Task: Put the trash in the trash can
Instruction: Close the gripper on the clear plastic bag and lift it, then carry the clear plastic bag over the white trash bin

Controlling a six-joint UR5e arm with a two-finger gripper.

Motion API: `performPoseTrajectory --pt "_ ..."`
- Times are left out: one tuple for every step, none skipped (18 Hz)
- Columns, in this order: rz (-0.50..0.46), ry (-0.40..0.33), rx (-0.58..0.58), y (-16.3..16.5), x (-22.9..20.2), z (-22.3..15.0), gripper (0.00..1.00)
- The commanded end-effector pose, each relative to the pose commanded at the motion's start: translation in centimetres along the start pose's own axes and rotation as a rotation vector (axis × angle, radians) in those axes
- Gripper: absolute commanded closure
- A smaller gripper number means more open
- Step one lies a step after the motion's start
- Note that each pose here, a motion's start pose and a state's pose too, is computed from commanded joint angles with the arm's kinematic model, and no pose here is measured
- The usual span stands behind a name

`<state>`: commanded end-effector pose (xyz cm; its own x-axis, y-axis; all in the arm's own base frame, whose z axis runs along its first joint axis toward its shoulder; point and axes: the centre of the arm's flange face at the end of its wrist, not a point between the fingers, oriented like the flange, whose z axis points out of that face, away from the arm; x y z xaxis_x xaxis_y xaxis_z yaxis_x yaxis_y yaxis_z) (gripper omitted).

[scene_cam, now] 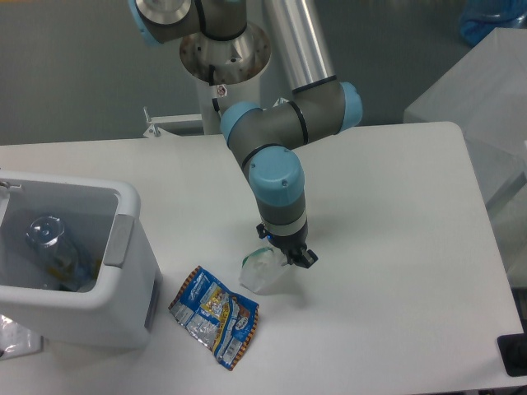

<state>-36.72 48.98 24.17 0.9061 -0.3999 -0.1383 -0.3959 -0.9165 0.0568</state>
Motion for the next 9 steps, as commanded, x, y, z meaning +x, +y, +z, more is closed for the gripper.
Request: performPoseTrajectory --pt "-0.005 -0.012 0.018 0.0 -0.1 -1.0 1.00" --pt "-0.015 -0.024 0.055 0.1 -0.2 -2.3 1.00" --pt "-0.036 -0.027 0.101 -0.2 -0.4 -3.3 1.00" --pt "-0.072 -0.035 0.147 -0.2 -1.0 -4.5 1.00" --pt "-0.107 -0.046 0.184 0.0 -1.6 -5.6 1.00" --pt "-0.136 -0.054 0.218 -0.1 -2.0 -6.7 1.00" --pt "-0.181 -0.067 0.249 -0.2 -2.5 -8.1 1.00" --pt "-0.253 -0.072 0.293 -0.4 -3.1 -9.6 1.00" --pt "-0.322 -0.073 0.343 -0.3 -3.7 -11.1 1.00"
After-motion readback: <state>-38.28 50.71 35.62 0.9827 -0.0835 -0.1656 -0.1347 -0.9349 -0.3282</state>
